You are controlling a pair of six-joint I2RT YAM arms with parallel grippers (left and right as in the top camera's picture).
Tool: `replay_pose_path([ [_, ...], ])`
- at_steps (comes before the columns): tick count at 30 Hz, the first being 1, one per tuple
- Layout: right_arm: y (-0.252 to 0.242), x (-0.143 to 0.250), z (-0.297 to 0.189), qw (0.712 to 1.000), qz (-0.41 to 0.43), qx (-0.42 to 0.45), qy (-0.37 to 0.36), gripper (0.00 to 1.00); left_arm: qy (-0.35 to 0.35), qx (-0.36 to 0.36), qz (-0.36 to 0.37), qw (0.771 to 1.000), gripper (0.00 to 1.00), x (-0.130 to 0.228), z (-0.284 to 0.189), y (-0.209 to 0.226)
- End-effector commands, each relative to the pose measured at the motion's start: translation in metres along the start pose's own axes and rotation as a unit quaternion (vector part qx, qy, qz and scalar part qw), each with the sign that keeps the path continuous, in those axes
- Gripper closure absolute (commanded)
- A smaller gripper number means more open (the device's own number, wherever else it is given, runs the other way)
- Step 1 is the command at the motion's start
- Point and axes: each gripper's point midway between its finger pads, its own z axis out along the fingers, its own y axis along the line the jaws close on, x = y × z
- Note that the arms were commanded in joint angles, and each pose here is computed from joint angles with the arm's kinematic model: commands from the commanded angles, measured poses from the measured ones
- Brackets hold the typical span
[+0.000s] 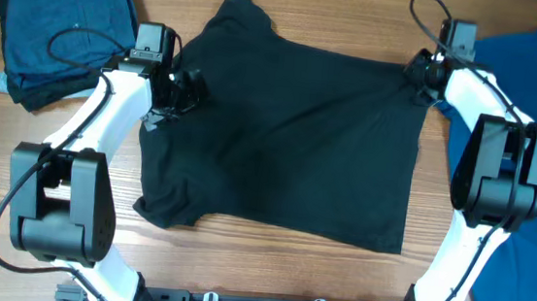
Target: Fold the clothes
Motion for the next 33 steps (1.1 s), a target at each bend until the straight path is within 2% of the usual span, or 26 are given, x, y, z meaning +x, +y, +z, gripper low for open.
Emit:
replay_pose_path([
  [1,0.004,-0.04,-0.032,0.999,-0.014,0.023,-0.017,0.21,0.0,0.013,0.037,0.999,0.0,0.0,-0.001,-0.008],
  [4,0.018,-0.068,-0.094,0.999,-0.012,0.018,-0.023,0.03,-0.019,0.022,0.041,0.999,0.0,-0.009,-0.013,-0.015],
  [6,0.03,-0.074,-0.14,1.0,-0.013,-0.01,-0.02,0.02,-0.044,0.037,0.044,0.997,0.01,-0.022,-0.029,-0.025],
  [10,0.04,-0.053,-0.201,0.998,-0.014,-0.058,0.015,0.01,-0.043,0.041,0.049,0.997,0.01,-0.023,-0.036,-0.032],
  [14,0.028,-0.028,-0.238,0.998,-0.012,-0.046,0.047,0.01,-0.028,0.032,0.056,0.998,0.01,-0.017,-0.043,-0.03],
  [17,0.02,-0.006,-0.259,0.996,-0.007,-0.04,0.082,0.01,-0.021,0.023,0.059,0.998,0.08,-0.013,-0.061,-0.028],
  [20,0.011,0.014,-0.28,0.994,0.005,-0.026,0.11,0.02,-0.034,0.031,0.056,0.997,0.09,-0.008,-0.092,-0.028],
  [24,-0.007,0.04,-0.312,0.991,0.025,0.005,0.133,0.02,-0.074,0.025,-0.001,0.997,0.06,0.005,-0.149,-0.014],
  [27,-0.016,0.049,-0.331,0.993,0.047,0.03,0.104,0.01,-0.083,0.031,-0.044,0.995,0.03,0.023,-0.183,-0.003],
  [33,-0.048,0.087,-0.363,0.989,0.113,0.062,0.069,0.01,-0.053,-0.019,-0.12,0.991,0.0,0.07,-0.212,0.035],
])
